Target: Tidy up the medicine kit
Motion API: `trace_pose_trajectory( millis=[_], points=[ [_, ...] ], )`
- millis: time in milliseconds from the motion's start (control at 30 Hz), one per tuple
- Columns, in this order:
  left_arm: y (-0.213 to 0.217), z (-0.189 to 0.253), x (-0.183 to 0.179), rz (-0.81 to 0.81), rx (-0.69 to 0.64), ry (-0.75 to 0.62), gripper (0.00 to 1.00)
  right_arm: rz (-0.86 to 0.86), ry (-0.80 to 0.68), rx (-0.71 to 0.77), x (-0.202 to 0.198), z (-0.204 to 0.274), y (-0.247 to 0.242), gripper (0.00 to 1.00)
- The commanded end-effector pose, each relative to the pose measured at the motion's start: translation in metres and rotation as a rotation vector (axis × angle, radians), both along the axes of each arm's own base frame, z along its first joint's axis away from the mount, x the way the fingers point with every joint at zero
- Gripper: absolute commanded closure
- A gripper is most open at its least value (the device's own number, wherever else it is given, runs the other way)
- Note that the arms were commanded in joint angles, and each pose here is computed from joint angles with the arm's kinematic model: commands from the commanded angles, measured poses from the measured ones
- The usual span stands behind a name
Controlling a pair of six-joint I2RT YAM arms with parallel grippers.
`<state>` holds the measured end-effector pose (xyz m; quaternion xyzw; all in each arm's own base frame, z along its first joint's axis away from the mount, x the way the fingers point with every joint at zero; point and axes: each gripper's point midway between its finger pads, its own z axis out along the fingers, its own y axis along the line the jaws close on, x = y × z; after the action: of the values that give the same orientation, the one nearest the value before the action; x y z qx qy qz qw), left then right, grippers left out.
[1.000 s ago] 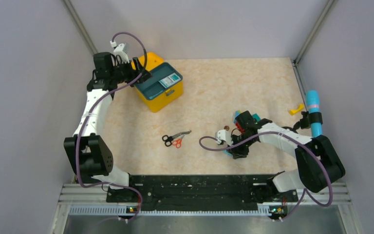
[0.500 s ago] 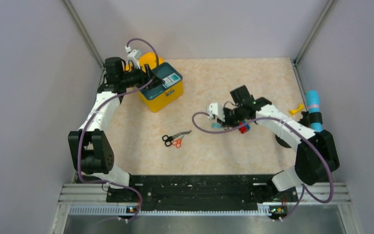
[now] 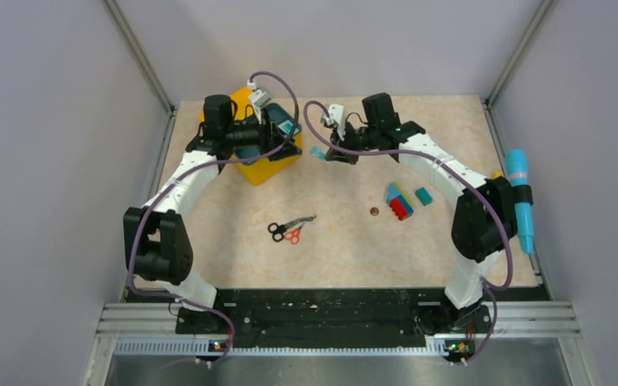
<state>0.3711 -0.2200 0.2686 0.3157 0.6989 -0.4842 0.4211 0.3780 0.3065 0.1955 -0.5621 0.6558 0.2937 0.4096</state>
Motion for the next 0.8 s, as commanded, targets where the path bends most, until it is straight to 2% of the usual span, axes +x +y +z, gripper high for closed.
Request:
trace_pose_trajectory(
  millis=[0, 133, 267, 633, 700, 767],
  points=[
    [-0.003, 0.015, 0.013, -0.013, -0.034, -0.042, 0.31, 0.073, -0.061, 0.125, -0.002, 0.049, 0.034, 1.0],
    [-0.005, 0.011, 0.014, -0.024, -0.04, -0.004, 0.37, 0.096, -0.075, 0.138, -0.007, 0.051, 0.045, 1.0],
    [-0.01, 0.007, 0.011, -0.051, -0.047, 0.034, 0.47, 0.112, -0.089, 0.15, -0.011, 0.056, 0.055, 1.0],
    [-0.016, 0.005, 0.005, -0.108, -0.076, 0.086, 0.86, 0.104, -0.1, 0.156, -0.015, 0.06, 0.057, 1.0],
    [-0.015, 0.004, 0.004, -0.113, -0.076, 0.084, 1.0, 0.101, -0.099, 0.156, -0.015, 0.059, 0.057, 1.0],
    [-0.015, 0.004, 0.004, -0.109, -0.074, 0.075, 1.0, 0.101, -0.095, 0.155, -0.015, 0.058, 0.058, 0.99]
  ],
)
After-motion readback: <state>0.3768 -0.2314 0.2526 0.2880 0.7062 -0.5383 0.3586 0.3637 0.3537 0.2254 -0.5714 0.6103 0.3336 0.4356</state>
